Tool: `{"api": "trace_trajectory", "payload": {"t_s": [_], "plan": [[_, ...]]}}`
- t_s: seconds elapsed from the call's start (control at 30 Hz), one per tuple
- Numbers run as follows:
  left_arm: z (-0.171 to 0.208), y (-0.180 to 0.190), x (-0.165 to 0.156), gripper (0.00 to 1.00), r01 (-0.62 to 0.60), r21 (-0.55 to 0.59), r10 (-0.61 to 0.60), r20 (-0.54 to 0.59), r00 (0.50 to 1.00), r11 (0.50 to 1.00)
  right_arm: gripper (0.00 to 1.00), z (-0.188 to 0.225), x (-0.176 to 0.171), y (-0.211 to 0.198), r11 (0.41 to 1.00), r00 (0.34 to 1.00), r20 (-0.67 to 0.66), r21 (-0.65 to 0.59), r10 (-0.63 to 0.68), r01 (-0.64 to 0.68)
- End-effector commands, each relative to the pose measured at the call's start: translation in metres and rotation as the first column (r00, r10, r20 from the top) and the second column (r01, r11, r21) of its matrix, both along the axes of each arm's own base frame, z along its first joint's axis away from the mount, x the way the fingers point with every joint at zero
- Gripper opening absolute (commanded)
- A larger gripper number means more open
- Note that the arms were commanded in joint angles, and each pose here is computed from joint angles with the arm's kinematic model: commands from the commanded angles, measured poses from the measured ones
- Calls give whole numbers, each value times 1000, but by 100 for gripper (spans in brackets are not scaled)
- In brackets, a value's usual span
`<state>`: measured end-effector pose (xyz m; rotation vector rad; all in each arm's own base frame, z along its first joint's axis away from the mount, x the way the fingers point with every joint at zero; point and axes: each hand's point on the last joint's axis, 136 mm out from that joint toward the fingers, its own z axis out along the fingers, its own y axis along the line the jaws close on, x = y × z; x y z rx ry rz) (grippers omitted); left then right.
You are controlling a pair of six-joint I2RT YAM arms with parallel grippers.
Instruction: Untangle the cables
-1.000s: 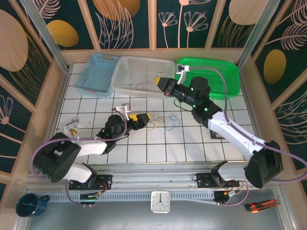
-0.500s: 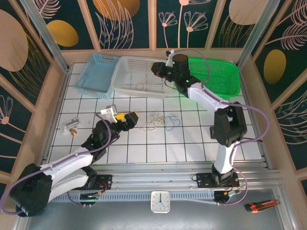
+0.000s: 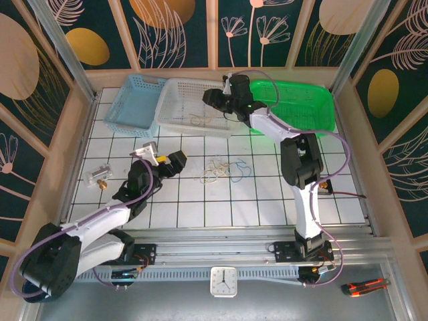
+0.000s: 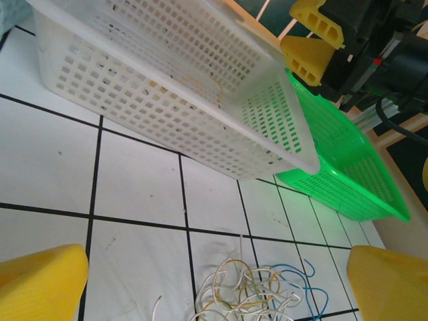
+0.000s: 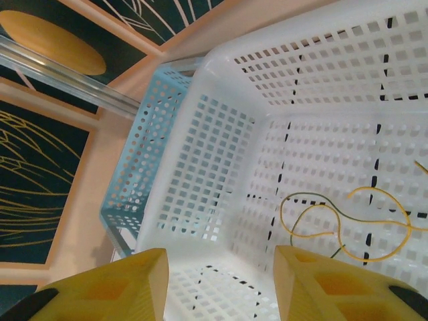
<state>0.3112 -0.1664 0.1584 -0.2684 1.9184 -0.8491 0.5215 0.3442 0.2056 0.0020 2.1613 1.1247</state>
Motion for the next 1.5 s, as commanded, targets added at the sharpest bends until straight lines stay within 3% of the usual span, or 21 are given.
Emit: {"api": "trace_trajectory", "payload": {"t_s": [0.0,0.23,0.53,0.83,0.93,1.17,1.47], "plan": [[18,-10,5,99,41,-39,-40,34,999,998,45,59,-29,-6,997,995,100,74,31,-38],[24,-23,4,99,113,-73,-110,37,993,991,45,61,-99,-26,996,993,115,77,38,-47],[33,-36,-4,99,197,-107,-196,18,980,975,45,7,-176,-71,997,995,91,-65,-35,40],[55,-48,1,99,249,-109,-245,53,968,962,45,-39,-205,-145,959,980,46,-202,-194,199],[55,-57,4,99,276,-128,-273,39,961,953,50,-58,-212,-166,947,969,-7,-215,-246,239],[45,-78,2,99,301,-131,-304,1,953,945,53,-98,-230,-181,940,964,-86,-261,-250,221],[30,-102,-5,99,338,-175,-348,-29,937,925,44,-129,-241,-190,931,967,-113,-316,-227,182]]}}
